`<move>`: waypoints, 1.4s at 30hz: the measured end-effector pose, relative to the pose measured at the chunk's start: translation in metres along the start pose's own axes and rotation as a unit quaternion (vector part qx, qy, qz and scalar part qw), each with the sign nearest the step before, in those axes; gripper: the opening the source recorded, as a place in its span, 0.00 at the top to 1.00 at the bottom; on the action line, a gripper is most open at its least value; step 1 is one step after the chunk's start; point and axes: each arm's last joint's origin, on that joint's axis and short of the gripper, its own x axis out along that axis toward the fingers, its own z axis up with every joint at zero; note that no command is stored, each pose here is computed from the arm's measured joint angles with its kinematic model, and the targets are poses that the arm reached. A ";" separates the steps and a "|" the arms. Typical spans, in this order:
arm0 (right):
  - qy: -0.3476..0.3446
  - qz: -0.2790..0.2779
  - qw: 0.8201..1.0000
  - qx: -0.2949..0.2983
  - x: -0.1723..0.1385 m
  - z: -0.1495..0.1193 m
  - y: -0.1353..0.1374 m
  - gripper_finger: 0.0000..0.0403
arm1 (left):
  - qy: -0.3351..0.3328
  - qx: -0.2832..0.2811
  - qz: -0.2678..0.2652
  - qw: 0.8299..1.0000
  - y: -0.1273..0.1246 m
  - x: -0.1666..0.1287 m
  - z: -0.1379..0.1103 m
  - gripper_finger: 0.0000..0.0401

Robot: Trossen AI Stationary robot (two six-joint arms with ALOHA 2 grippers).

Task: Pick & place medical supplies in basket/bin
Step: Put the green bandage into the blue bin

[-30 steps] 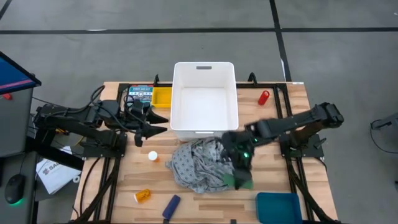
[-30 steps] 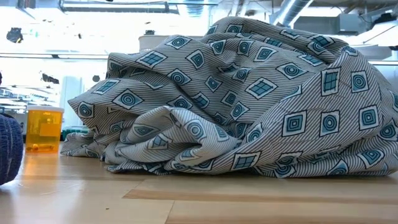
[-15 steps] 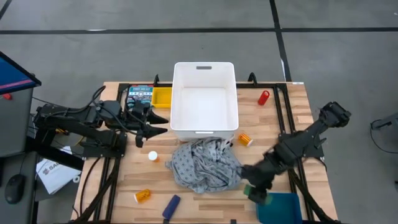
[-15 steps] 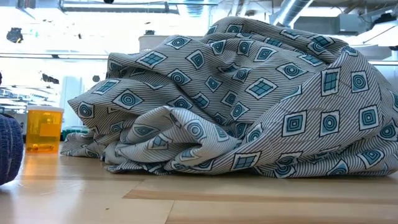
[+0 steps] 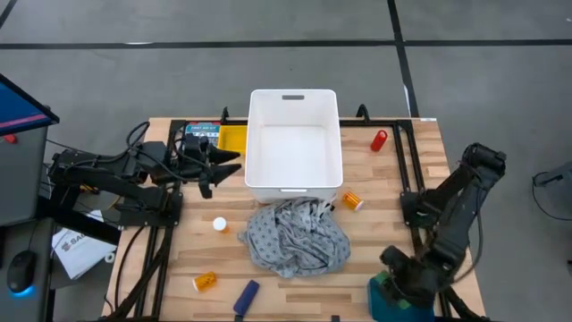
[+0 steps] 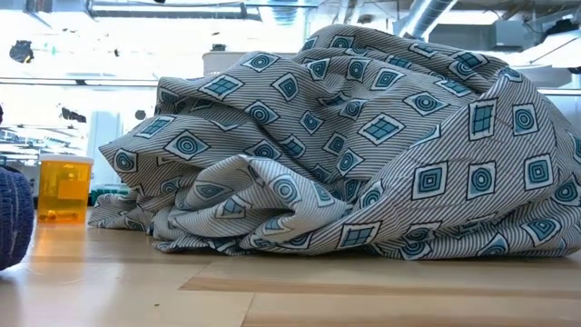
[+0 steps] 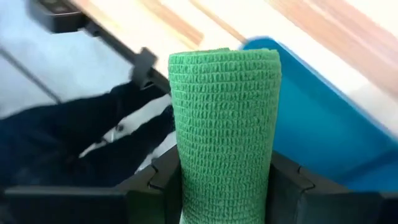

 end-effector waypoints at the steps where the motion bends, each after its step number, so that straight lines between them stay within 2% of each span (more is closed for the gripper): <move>1: -0.004 -0.005 1.000 0.009 0.002 -0.007 -0.003 0.62 | -0.003 -0.001 0.001 1.000 0.000 0.000 0.001 0.51; 7: -0.004 -0.035 0.999 0.022 0.023 -0.030 -0.011 0.62 | 0.006 -0.007 0.013 1.000 0.000 0.009 -0.005 0.51; 13: -0.023 -0.060 0.998 0.020 0.043 -0.031 -0.011 0.62 | 0.024 -0.017 0.022 0.999 -0.002 0.028 -0.016 0.51; 21: -0.035 -0.086 0.996 0.017 0.066 -0.034 -0.011 0.62 | 0.011 -0.031 -0.002 0.999 -0.009 0.048 -0.024 0.51; 34: -0.042 -0.127 0.991 -0.001 0.091 -0.032 -0.014 0.61 | 0.007 -0.052 -0.012 0.999 -0.012 0.050 -0.024 0.51; 38: -0.033 -0.135 0.990 -0.004 0.092 -0.029 -0.013 0.57 | 0.007 -0.053 -0.014 0.998 -0.013 0.049 -0.025 0.51; 42: -0.032 -0.136 0.990 0.000 0.089 -0.023 -0.010 0.46 | 0.006 -0.055 -0.018 0.998 -0.015 0.049 -0.025 0.51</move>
